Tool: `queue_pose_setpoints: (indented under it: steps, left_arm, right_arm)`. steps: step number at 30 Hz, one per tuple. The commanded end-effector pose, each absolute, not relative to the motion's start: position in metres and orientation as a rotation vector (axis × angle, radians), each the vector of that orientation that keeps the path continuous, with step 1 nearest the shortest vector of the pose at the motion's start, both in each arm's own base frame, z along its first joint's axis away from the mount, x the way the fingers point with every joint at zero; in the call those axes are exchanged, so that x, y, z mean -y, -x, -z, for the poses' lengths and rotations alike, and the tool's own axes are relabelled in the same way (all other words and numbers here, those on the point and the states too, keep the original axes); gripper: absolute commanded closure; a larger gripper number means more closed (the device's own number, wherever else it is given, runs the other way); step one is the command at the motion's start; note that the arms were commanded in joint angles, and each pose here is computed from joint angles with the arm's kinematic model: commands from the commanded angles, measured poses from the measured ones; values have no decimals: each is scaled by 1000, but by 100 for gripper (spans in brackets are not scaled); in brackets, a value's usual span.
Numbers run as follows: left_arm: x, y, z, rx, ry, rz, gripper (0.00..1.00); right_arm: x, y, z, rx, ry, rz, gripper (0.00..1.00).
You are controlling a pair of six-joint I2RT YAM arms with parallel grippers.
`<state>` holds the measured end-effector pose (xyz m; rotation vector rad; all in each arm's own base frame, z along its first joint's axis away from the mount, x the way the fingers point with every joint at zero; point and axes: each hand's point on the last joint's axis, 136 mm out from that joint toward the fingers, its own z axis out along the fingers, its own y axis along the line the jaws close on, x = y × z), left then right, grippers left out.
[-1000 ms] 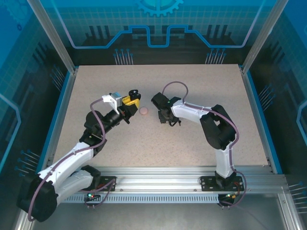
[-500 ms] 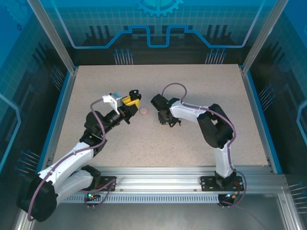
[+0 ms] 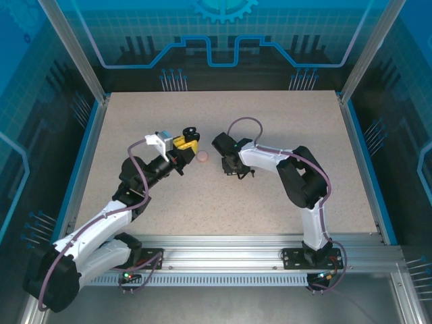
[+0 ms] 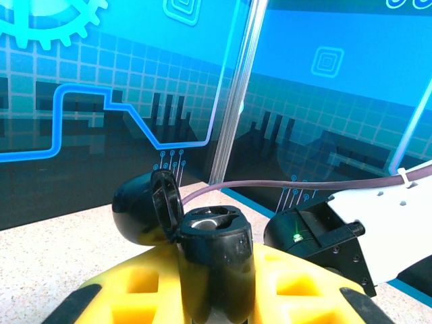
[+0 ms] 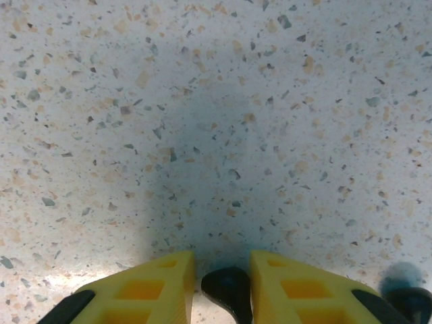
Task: Insert wireless bluetooth earbuds into charging case
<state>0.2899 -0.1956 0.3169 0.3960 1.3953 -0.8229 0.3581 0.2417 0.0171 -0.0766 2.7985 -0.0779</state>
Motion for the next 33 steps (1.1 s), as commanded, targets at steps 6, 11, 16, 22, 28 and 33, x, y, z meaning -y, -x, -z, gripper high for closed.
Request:
queue_pose_setpoints:
  steps: [6,11,16,22,28,33]
  left_arm:
    - [197,-283,-328,-1352,-415,825,100]
    - [198,-284,-328,-1352,-417,823,100]
    - [199,-284,-326,-1359,-420,824,100]
    - [201,-285,-324,-1359,-424,822,100]
    - [201,-289,-320,-1350,-416,816,100]
    - [205,-290,-316,-1319,-437,812,100]
  right_arm:
    - [-229,-348,-1,-2837,32,54,72]
    - [-226,-344,2,-2841,40,44,73]
    - [-228,-343,2,-2836,44,20,79]
    - [-231,-348,-17,-2788,58,-22,82]
    - [-236,-356,-63,-2685,78,-113,83]
    - [-240,-361,-116,-2576,92,-209,84]
